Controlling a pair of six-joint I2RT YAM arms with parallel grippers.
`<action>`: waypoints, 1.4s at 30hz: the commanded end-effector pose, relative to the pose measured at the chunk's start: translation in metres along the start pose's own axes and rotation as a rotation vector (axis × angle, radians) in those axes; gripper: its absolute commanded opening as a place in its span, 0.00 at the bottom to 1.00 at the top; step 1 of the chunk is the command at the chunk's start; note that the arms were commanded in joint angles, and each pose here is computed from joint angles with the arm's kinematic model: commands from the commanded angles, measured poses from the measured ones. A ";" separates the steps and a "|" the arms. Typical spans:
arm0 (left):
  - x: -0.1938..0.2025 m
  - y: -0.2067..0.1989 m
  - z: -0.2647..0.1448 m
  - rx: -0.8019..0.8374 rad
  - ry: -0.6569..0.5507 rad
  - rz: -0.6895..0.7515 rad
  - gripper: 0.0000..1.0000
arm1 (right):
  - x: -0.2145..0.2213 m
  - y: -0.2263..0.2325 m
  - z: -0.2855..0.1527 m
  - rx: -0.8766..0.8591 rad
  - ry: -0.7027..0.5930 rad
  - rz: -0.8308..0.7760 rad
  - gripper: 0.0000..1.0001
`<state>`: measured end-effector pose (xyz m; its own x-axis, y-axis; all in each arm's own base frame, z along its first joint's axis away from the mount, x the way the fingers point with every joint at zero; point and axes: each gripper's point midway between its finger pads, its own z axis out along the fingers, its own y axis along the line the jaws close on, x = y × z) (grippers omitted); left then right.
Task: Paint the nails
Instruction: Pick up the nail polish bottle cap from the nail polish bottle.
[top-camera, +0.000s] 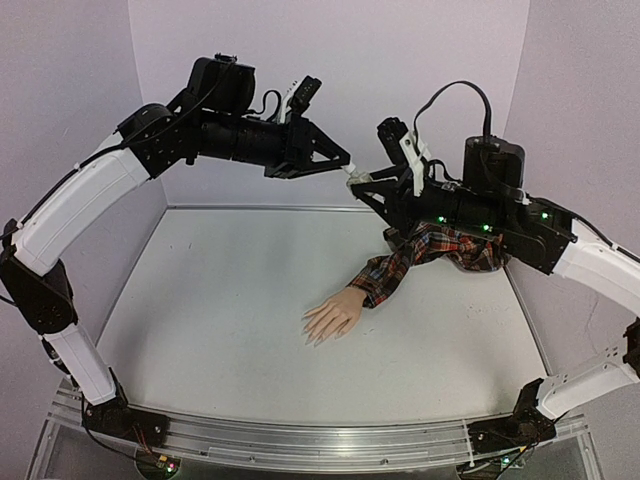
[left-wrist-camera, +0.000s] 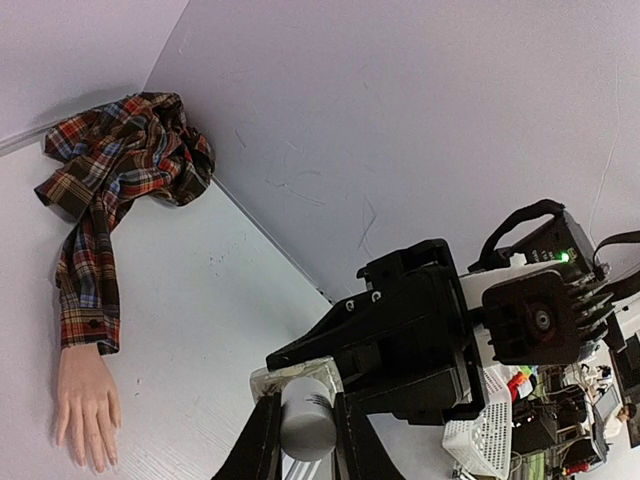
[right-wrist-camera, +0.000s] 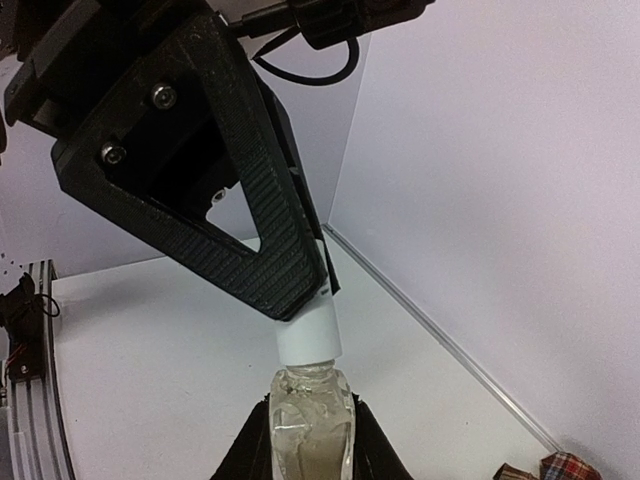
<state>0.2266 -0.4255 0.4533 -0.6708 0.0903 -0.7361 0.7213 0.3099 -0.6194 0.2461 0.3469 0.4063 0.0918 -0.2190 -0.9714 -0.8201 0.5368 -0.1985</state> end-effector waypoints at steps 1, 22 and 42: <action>-0.022 -0.015 -0.013 0.001 -0.063 0.058 0.00 | -0.018 -0.006 0.002 0.018 -0.054 0.008 0.00; -0.026 -0.021 -0.019 0.008 -0.075 0.070 0.00 | -0.019 -0.004 0.002 0.009 -0.056 0.007 0.00; -0.031 -0.027 -0.030 0.006 -0.108 0.086 0.00 | -0.014 -0.005 -0.001 0.017 -0.048 0.006 0.00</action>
<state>0.2296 -0.4200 0.4591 -0.6586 0.0867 -0.7475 0.7241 0.3432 -0.5982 0.2501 0.3480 0.4047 0.0902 -0.2205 -0.9712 -0.8145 0.5449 -0.1993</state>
